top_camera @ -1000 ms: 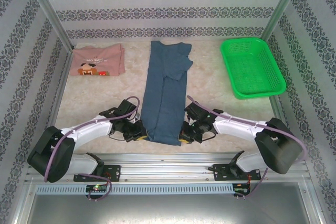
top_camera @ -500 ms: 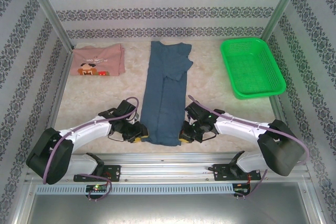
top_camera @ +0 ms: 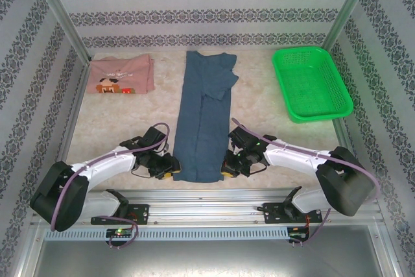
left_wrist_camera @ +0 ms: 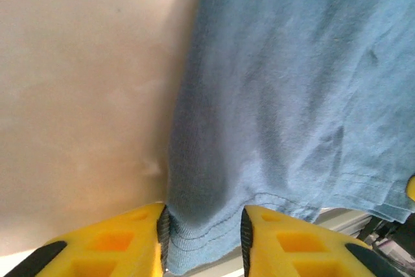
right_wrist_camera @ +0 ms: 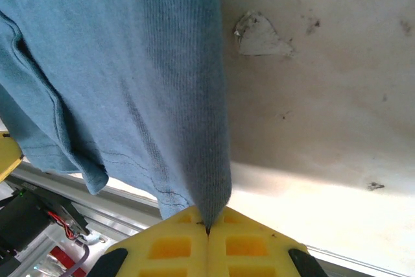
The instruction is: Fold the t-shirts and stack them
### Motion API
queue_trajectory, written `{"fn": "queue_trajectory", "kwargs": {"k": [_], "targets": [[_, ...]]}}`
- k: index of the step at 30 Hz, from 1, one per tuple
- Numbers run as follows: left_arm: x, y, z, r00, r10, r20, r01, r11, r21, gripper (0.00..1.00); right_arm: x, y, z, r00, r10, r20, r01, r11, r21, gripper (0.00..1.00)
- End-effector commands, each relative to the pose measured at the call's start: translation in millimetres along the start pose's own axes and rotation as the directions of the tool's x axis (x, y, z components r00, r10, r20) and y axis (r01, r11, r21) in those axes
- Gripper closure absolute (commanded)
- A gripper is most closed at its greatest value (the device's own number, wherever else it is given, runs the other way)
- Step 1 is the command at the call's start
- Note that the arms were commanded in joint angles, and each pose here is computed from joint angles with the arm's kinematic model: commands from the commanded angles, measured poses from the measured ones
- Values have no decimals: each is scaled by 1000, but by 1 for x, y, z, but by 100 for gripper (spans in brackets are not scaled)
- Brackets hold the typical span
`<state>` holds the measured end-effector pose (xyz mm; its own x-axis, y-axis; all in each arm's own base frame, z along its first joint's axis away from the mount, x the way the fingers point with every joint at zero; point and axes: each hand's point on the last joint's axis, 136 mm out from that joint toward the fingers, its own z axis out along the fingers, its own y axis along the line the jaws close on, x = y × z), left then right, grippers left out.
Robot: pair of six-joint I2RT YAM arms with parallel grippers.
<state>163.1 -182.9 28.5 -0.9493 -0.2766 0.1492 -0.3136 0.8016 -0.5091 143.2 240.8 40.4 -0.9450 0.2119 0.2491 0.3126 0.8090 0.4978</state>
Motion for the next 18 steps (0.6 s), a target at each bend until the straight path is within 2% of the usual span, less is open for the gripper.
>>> {"fn": "queue_trajectory", "kwargs": {"k": [1, 4, 6, 9, 15, 18], "targets": [[4, 3, 5, 1000, -8, -24, 8, 1000, -2, 69, 3, -5, 4, 1000, 5, -15, -5, 1000, 20, 100], [7, 2, 9, 999, -3, -53, 3, 1000, 4, 78, 3, -4, 4, 1000, 4, -16, -4, 1000, 21, 100], [9, 2, 11, 997, 11, -72, -11, 1000, 4, 89, 2, -2, 4, 1000, -3, -16, 3, 1000, 18, 100], [5, -6, -1, 998, 39, -41, -39, 999, 10, 100, 2, 1, -4, 1000, -21, 0, 21, 1000, 23, 100], [-9, -29, -25, 997, 75, 31, -76, 997, 32, 100, -7, 18, -29, 998, -26, 66, 28, 999, -26, 100], [-27, -43, -33, 995, 70, 68, -74, 996, 58, 100, -21, 32, -45, 994, -30, 108, 37, 998, -59, 100]]}}
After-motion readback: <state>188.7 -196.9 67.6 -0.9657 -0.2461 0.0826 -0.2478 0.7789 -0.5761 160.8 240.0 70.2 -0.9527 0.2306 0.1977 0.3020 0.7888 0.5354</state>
